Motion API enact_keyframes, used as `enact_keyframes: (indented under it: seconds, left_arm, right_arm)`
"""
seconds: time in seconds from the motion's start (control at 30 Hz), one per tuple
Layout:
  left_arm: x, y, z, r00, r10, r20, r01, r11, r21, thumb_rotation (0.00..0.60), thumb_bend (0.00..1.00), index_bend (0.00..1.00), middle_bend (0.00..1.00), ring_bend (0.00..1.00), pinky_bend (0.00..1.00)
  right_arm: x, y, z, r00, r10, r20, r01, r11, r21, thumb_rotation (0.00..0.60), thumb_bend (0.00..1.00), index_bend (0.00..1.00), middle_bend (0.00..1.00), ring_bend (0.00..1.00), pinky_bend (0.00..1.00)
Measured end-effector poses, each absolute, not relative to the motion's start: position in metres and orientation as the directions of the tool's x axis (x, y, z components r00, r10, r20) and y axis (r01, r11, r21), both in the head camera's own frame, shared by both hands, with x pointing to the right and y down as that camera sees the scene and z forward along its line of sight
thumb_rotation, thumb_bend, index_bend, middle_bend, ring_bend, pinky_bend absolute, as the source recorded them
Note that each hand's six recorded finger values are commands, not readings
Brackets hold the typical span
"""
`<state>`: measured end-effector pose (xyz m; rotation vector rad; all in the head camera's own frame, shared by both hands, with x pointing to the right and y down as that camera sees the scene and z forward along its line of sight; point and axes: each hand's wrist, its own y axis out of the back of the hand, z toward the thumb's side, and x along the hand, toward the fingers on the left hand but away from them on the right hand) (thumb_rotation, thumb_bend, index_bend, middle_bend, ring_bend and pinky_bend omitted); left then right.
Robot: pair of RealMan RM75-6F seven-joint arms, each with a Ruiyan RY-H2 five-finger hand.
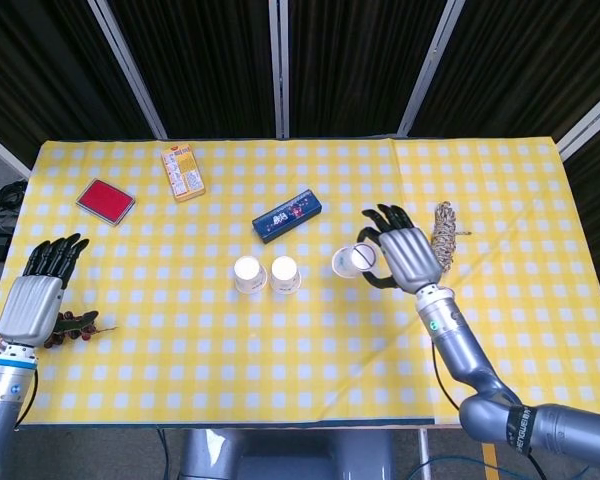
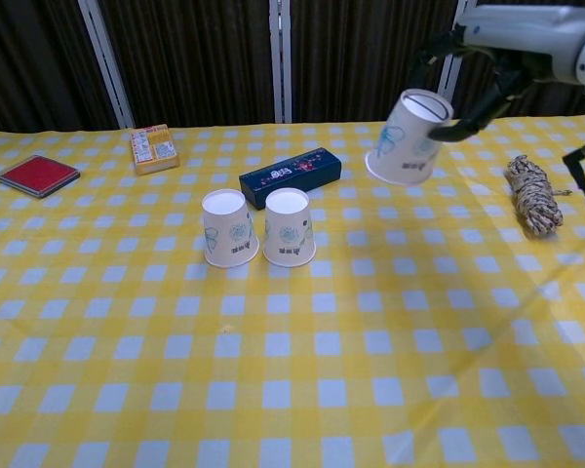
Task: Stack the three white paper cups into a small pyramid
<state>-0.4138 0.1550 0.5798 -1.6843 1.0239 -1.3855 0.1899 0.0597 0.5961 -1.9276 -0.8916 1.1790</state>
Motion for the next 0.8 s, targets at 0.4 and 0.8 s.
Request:
enact_keyframes:
  seconds: [0.4, 0.8]
  left_arm:
    - [-0.422, 0.152, 0.581, 0.095, -0.9, 0.426, -0.157, -0.436, -0.886, 0.6, 0.09, 0.0, 0.0, 0.0, 0.0]
    - [-0.427, 0.151, 0.583, 0.09, -0.896, 0.436, -0.176, -0.445, -0.878, 0.6, 0.09, 0.0, 0.0, 0.0, 0.0]
  right_arm:
    - [0.084, 0.058, 0.591, 0.481, 0.782, -0.397, 0.225, -0.547, -0.806, 0.6, 0.22, 0.48, 0.13, 0.0, 0.0]
    - [0.059, 0.058, 0.619, 0.463, 0.776, -0.427, 0.217, -0.567, -0.795, 0.6, 0.22, 0.48, 0.13, 0.0, 0.0]
